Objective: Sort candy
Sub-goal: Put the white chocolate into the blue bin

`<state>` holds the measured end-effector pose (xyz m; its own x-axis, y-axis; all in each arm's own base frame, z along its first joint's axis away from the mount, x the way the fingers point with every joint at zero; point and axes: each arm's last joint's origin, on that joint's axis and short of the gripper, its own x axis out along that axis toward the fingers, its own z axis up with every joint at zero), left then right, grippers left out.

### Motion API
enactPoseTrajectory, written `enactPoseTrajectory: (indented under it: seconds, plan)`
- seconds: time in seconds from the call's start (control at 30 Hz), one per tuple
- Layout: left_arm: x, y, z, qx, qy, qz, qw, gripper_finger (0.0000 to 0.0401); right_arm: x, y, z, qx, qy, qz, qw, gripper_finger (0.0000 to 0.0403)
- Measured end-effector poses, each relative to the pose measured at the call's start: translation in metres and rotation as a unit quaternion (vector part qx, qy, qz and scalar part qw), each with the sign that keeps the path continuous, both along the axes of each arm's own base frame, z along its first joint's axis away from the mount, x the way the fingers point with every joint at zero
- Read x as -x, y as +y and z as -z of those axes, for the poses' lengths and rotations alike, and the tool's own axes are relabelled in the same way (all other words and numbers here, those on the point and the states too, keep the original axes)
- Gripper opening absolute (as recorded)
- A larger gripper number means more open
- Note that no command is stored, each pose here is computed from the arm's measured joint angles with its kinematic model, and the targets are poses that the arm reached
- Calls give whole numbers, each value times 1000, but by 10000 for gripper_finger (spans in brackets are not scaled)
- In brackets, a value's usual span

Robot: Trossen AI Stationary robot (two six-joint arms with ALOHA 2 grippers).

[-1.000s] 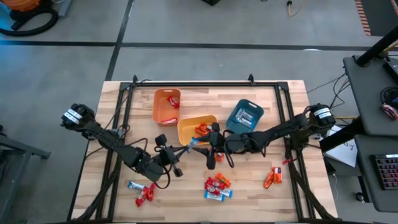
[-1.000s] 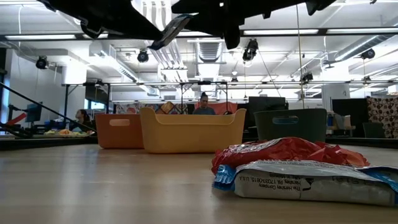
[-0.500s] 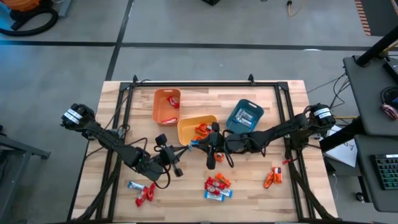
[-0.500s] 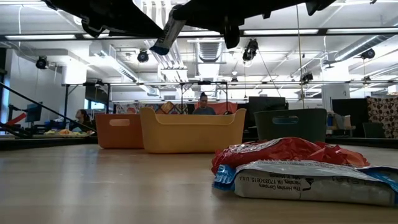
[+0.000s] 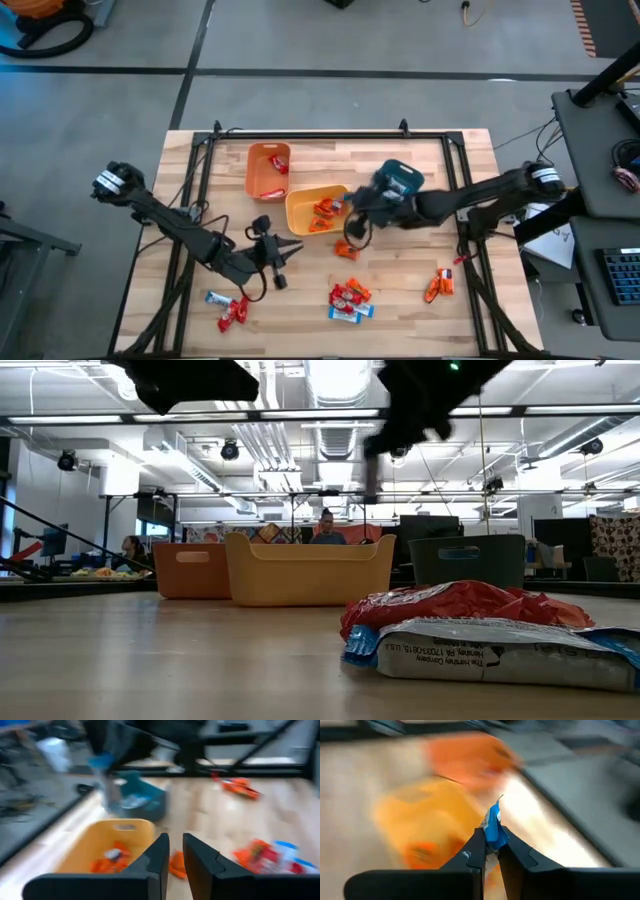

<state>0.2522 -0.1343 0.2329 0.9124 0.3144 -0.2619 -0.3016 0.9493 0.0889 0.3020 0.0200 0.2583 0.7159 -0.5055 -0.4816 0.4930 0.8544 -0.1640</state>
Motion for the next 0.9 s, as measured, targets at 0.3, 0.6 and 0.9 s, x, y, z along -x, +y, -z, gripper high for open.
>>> enactPoseTrajectory:
  seconds: [0.3, 0.6, 0.9]
  plan:
    - [30, 23, -11, 166, 123, 104, 973, 41, 68, -52, 3, -82, 118, 246, 958, 29]
    - [65, 29, -3, 326, 316, 145, 879, 41, 71, -55, 19, -100, 150, 254, 950, 29]
    - [67, 26, 7, 353, 374, 147, 845, 41, 71, -55, 22, -97, 157, 253, 950, 39]
